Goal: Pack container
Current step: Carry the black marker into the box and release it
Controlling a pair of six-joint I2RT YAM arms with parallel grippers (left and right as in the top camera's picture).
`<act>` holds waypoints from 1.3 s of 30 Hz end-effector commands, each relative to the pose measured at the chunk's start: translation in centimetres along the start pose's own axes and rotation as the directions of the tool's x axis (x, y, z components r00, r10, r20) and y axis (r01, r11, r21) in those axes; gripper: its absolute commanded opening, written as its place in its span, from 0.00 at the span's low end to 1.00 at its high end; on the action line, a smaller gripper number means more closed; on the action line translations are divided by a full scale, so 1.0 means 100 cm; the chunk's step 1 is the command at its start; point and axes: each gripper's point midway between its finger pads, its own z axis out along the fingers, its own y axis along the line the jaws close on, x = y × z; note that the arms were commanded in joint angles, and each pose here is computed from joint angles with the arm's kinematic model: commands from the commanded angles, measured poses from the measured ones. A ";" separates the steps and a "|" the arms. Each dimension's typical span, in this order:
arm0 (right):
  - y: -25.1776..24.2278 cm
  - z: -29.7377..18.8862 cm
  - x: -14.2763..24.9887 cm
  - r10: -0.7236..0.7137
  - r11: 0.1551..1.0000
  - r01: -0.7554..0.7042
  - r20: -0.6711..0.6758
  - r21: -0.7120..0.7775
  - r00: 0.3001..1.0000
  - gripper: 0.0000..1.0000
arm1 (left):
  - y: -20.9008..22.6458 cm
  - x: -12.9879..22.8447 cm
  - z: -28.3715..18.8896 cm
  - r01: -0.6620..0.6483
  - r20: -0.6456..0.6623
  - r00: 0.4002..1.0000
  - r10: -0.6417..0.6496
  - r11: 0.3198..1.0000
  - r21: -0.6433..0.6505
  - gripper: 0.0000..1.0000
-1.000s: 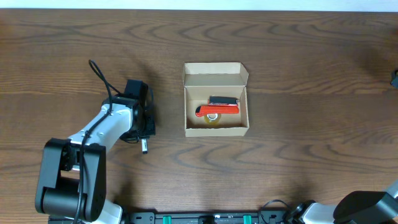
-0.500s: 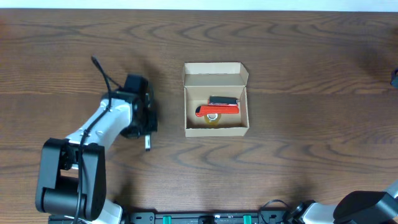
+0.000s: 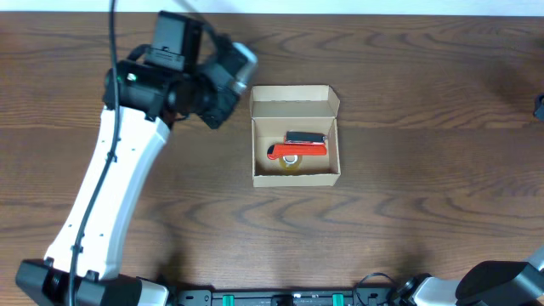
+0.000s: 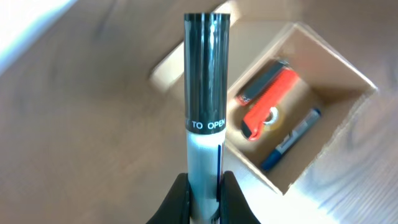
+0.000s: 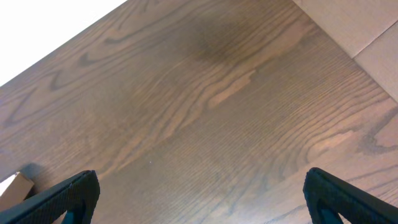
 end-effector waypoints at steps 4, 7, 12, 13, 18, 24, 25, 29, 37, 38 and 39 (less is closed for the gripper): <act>0.005 -0.001 -0.002 -0.036 0.999 0.036 0.005 -0.013 0.999 0.99 | -0.066 -0.034 0.015 -0.629 0.151 0.776 0.613 0.770 0.105 0.06; 0.005 -0.001 -0.002 -0.036 0.999 0.037 0.005 -0.013 0.999 0.99 | -0.068 -0.037 0.029 -0.657 0.155 0.753 0.639 0.746 0.113 0.06; 0.005 -0.001 -0.002 -0.037 0.999 0.037 0.006 -0.013 0.999 0.99 | -0.068 -0.025 0.061 -0.653 0.119 0.756 0.643 0.734 0.187 0.06; 0.005 -0.001 -0.002 -0.037 0.999 0.037 0.006 -0.013 0.999 0.99 | -0.069 -0.021 0.068 -0.648 0.107 0.760 0.642 0.733 0.207 0.06; 0.005 -0.001 -0.002 -0.037 0.999 0.037 0.006 -0.013 0.999 0.99 | -0.071 0.002 0.100 -0.620 0.016 0.764 0.645 0.728 0.294 0.06; 0.005 -0.001 -0.003 -0.037 0.999 0.037 0.008 -0.013 0.999 0.99 | -0.083 0.017 0.132 -0.607 -0.028 0.750 0.661 0.704 0.368 0.06; 0.005 -0.001 -0.003 -0.037 0.999 0.037 0.008 -0.013 0.999 0.99 | -0.085 0.019 0.136 -0.604 -0.031 0.749 0.662 0.702 0.379 0.06; 0.005 -0.001 -0.003 -0.037 0.999 0.037 0.009 -0.013 0.999 0.99 | -0.094 0.028 0.154 -0.585 -0.049 0.747 0.663 0.691 0.424 0.06; 0.005 -0.001 -0.003 -0.037 0.999 0.037 0.009 -0.013 0.999 0.99 | -0.102 0.054 0.187 -0.504 -0.115 0.766 0.633 0.702 0.503 0.06; 0.005 -0.001 -0.003 -0.037 0.999 0.037 0.009 -0.013 0.999 0.99 | -0.102 0.057 0.191 -0.495 -0.126 0.766 0.630 0.704 0.509 0.06; 0.005 -0.001 -0.003 -0.037 0.999 0.037 0.009 -0.013 0.999 0.99 | -0.101 0.059 0.192 -0.491 -0.133 0.766 0.629 0.706 0.510 0.06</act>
